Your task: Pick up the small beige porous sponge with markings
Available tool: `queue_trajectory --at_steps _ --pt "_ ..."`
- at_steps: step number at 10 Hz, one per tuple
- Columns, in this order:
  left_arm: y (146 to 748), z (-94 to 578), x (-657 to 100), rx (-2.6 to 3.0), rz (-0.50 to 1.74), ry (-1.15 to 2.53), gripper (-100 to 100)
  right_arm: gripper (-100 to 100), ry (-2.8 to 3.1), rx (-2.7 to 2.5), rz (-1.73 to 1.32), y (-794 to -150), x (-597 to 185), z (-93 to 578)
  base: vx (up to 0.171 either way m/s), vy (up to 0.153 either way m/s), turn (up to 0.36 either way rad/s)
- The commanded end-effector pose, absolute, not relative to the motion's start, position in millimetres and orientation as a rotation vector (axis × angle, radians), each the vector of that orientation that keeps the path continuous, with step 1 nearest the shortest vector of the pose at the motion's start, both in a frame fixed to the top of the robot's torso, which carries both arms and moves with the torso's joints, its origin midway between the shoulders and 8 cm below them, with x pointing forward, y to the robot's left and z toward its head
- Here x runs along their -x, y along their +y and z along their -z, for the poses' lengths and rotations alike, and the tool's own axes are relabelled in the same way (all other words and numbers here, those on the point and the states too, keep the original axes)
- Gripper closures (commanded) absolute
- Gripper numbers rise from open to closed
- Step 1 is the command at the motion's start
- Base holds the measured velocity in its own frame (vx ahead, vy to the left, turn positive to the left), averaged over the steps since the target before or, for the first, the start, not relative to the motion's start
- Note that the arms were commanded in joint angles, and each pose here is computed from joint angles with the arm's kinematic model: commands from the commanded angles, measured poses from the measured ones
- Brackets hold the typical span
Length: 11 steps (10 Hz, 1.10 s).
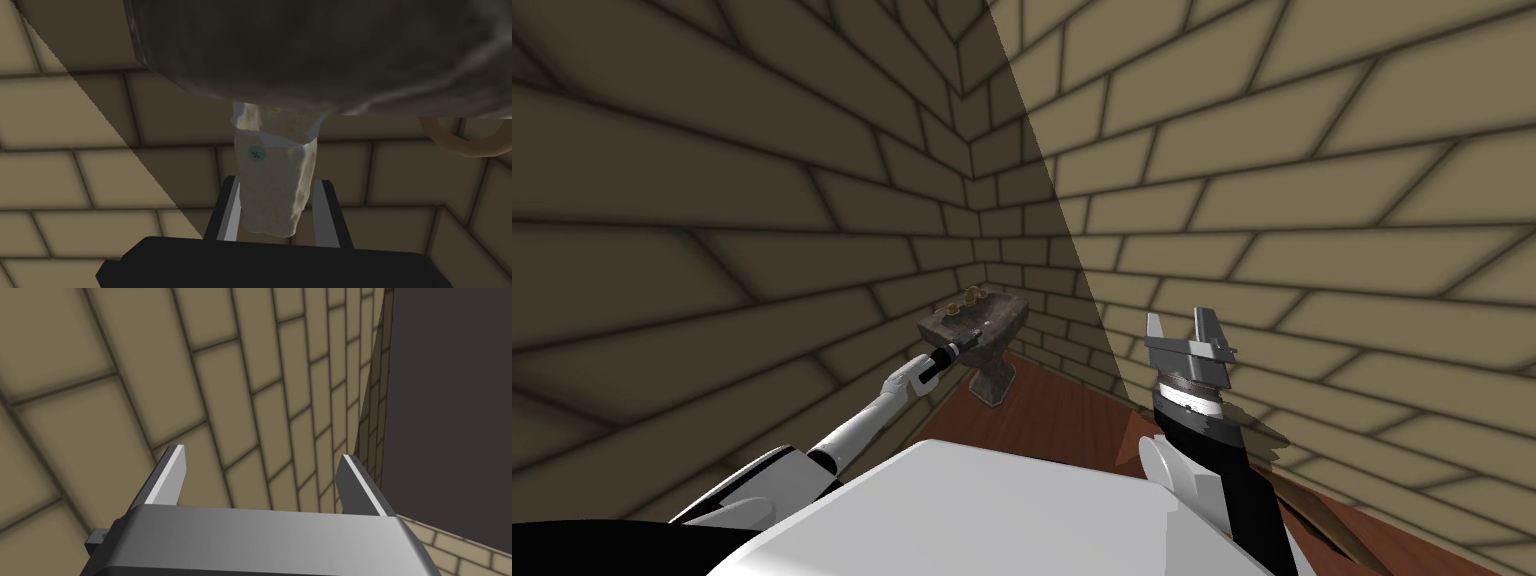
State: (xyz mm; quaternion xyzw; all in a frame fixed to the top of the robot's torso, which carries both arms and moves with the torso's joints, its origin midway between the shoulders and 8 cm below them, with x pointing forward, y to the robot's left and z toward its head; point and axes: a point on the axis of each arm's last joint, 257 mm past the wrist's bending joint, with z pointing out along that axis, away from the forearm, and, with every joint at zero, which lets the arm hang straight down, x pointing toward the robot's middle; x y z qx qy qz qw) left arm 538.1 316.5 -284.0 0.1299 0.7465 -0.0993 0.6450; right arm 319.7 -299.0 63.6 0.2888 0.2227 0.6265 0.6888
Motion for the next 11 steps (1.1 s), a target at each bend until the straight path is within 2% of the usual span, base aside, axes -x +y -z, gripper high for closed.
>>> queue_trajectory --at_steps 1,4,7,8,11 --pt "307 280 -532 -0.308 0.243 1.687 100 0 0.498 -0.646 -1.402 -299 -320 -64 0.009 0.0 0.013" --pt "319 297 -507 -0.29 0.221 1.728 100 0 0.498 -0.646 -1.402 -299 -320 -64 0.068 0.006 0.004" --pt "303 279 -508 -0.31 0.245 1.687 100 0 0.498 -0.646 -1.402 -299 -320 -64 -0.007 0.003 0.002" --pt "315 285 -497 -0.297 0.214 1.711 100 0 0.498 -0.646 -1.402 -299 -320 -64 0.062 0.008 0.003" --pt "301 279 -483 -0.308 0.243 1.695 100 0 0.498 -0.646 -1.402 -299 -320 -64 0.051 0.01 0.011"
